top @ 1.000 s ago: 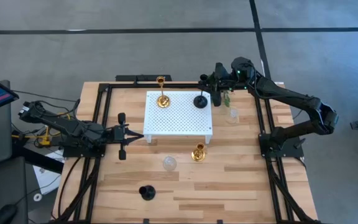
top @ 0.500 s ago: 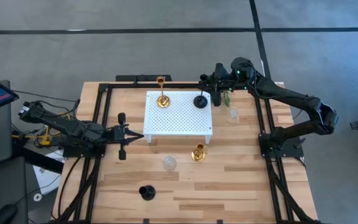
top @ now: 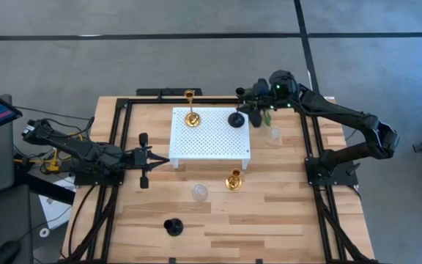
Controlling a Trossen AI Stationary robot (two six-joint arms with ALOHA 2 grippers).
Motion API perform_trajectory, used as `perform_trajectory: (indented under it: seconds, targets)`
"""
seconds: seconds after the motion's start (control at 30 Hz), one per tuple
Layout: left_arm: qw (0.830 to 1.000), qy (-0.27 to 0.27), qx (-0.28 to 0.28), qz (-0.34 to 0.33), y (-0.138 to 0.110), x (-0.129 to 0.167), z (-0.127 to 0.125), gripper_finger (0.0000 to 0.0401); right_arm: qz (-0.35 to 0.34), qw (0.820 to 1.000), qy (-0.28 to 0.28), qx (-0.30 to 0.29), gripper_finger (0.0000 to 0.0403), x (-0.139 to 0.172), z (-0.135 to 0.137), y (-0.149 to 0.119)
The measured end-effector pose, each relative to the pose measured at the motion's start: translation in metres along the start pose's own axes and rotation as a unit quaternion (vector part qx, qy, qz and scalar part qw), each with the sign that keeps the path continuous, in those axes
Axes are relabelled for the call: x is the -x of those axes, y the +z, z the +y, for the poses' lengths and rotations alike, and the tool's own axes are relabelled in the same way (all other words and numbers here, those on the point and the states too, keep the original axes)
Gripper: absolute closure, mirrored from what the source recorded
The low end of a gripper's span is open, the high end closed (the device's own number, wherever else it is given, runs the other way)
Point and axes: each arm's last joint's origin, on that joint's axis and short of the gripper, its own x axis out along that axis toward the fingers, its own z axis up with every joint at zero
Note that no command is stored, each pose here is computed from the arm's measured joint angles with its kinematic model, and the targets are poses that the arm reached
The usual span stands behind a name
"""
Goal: Pick & Place candle stick holders
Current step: Put the gold candle holder on the shelf
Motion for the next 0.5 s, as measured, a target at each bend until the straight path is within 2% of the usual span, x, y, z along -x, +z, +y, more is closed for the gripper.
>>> perform_trajectory:
  seconds: [0.2,0.5]
  targets:
    - [1.0,0.0,0.0,0.0,0.0,0.0,0.0,0.0389,0.017,1.0,0.001,0.018,0.0172,0.011,0.004,-0.002]
    - [1.0,0.0,-0.001,0.001,0.0,0.0,0.0,0.0389,0.046,0.999,0.01,0.001,0.0208,0.052,0.021,-0.005]
